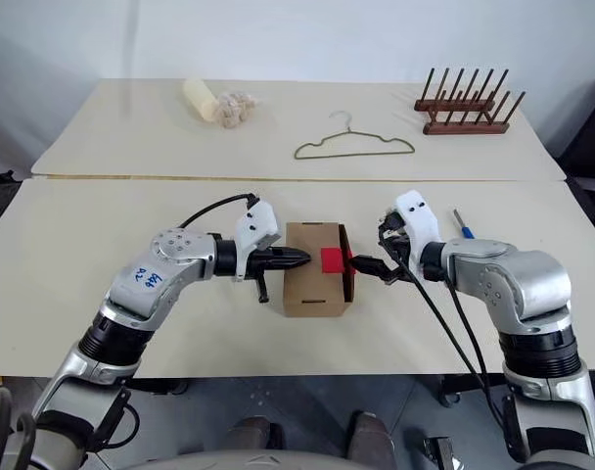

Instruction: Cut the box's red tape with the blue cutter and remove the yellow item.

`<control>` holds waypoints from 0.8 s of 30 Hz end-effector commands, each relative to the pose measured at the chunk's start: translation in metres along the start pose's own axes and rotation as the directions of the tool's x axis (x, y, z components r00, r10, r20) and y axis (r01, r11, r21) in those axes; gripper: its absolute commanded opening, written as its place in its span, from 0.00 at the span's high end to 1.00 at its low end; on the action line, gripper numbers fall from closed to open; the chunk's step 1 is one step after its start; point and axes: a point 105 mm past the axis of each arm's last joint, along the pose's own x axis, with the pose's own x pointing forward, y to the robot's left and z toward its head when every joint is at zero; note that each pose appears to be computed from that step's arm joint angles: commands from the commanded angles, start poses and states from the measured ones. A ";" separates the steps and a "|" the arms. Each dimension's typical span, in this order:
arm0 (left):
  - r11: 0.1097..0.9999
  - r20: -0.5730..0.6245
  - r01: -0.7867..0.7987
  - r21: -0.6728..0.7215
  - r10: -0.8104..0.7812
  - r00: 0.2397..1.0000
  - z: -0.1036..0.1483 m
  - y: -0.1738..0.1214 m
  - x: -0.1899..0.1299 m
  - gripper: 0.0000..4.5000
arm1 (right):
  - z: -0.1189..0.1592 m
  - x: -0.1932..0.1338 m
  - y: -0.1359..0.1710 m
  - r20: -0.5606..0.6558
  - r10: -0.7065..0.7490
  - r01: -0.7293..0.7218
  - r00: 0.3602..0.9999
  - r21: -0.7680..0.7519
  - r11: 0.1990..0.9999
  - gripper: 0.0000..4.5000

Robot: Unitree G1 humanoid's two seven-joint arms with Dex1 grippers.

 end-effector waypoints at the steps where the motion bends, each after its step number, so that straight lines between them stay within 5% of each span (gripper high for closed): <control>1: 0.997 -0.100 0.001 -0.082 -0.009 0.995 -0.030 -0.005 0.003 1.00 | -0.033 0.005 -0.012 -0.141 -0.078 0.077 0.987 -0.008 0.997 0.02; 24: 0.995 -0.091 -0.003 -0.100 -0.006 0.996 -0.033 -0.014 0.007 1.00 | -0.050 0.006 -0.046 -0.235 -0.170 0.176 0.957 0.004 0.984 0.02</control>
